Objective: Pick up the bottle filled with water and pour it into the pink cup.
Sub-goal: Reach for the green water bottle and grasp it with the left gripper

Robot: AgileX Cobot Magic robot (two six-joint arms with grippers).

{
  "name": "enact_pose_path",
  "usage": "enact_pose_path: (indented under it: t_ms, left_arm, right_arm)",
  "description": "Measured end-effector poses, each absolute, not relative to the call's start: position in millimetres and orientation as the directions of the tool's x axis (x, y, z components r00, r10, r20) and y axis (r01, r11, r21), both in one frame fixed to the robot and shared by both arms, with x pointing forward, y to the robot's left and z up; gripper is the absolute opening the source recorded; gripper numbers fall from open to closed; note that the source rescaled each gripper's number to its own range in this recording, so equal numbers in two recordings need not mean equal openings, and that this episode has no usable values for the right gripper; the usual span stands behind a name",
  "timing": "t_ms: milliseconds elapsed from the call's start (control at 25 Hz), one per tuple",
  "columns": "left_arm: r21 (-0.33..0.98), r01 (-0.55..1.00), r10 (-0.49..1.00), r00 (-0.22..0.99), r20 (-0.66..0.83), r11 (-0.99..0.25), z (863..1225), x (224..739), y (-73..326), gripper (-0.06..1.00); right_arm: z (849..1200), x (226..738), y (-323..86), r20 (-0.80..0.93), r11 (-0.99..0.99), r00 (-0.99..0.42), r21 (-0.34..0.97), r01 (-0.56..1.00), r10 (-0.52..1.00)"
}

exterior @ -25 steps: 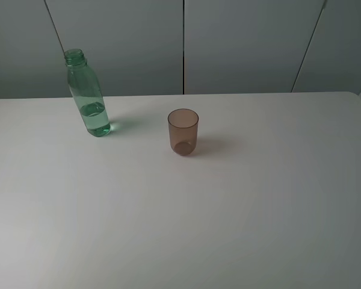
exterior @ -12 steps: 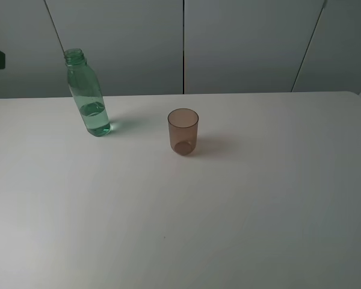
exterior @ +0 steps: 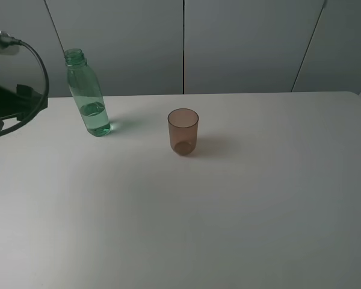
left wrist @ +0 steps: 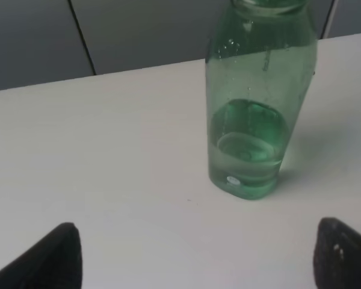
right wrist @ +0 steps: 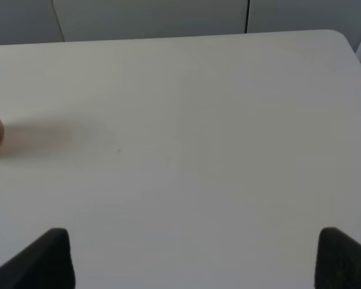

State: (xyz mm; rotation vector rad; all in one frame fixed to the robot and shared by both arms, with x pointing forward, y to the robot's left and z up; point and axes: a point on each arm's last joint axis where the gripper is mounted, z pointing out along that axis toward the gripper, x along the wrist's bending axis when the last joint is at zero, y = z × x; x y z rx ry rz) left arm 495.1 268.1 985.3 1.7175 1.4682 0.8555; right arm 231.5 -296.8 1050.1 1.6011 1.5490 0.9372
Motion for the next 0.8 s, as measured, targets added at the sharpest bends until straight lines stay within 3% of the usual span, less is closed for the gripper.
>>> enact_pose_path:
  t_ms: [360, 800]
  left_arm:
    - [0.876, 0.445, 0.97, 0.225, 0.09, -0.185, 944, 523, 254, 0.94]
    - [0.904, 0.364, 0.954, 0.27, 0.129, -0.225, 926, 534, 250, 0.94]
  right_arm:
    - [1050, 232, -297, 0.024, -0.03, 0.019, 0.874, 0.485, 1.0]
    - [1050, 232, -297, 0.024, -0.03, 0.019, 0.874, 0.485, 1.0]
